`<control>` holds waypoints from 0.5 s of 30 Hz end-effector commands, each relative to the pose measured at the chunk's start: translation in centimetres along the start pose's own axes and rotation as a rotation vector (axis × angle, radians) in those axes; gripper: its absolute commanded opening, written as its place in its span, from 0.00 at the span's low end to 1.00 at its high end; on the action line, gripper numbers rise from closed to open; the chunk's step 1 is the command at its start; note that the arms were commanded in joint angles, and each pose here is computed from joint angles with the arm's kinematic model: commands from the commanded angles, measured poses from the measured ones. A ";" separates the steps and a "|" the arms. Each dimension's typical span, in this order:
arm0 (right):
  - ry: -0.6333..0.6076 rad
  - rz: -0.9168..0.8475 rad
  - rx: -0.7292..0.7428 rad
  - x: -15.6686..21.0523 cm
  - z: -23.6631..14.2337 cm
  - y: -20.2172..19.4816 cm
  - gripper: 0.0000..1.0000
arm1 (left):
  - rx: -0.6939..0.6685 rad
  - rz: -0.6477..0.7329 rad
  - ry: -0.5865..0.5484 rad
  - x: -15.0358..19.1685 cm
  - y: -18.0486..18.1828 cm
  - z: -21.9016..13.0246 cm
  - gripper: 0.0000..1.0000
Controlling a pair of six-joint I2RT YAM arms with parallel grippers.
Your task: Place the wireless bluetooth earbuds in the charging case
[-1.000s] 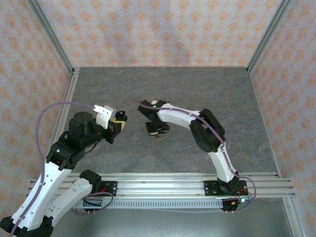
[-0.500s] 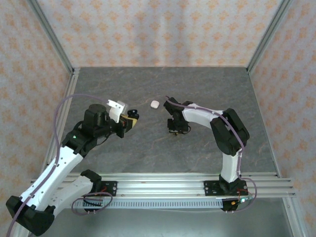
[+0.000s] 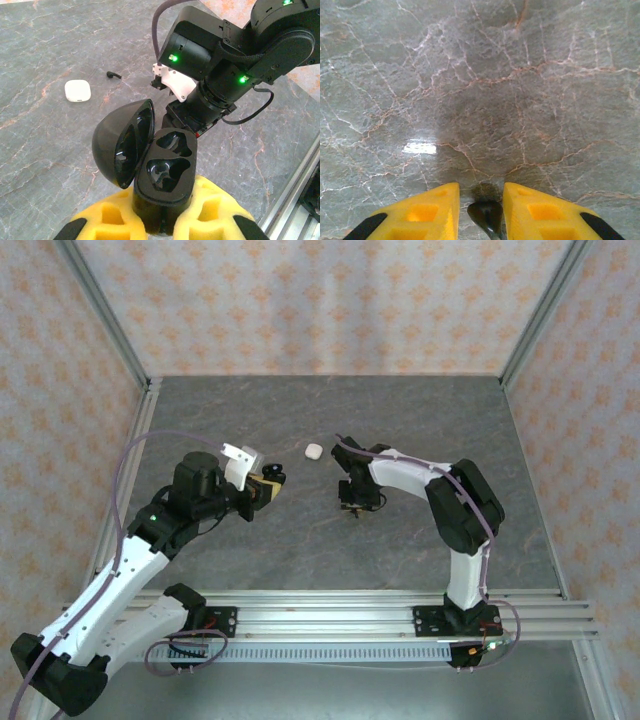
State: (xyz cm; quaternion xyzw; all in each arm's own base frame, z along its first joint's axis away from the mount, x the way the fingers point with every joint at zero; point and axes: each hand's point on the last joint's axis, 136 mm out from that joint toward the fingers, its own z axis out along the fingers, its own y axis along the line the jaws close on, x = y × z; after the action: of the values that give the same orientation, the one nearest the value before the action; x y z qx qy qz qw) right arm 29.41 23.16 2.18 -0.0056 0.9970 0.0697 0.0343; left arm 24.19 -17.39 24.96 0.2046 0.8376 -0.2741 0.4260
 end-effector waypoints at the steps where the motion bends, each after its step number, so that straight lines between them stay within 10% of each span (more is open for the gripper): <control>1: 0.080 -0.017 0.085 1.4 0.2 -1.6 0.30 | 0.001 0.026 -0.026 -0.3 -0.2 -0.2 0.00; 15: 0.139 -0.107 0.205 1.6 0.2 -1.8 0.29 | -0.005 0.031 -0.022 -0.2 -0.2 -0.4 0.00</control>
State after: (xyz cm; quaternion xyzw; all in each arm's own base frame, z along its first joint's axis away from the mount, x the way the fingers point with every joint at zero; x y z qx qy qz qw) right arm 28.65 22.59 2.07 -0.0471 0.9989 0.0044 -0.0068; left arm 24.11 -17.26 24.99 0.2049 0.8368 -0.2715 0.4290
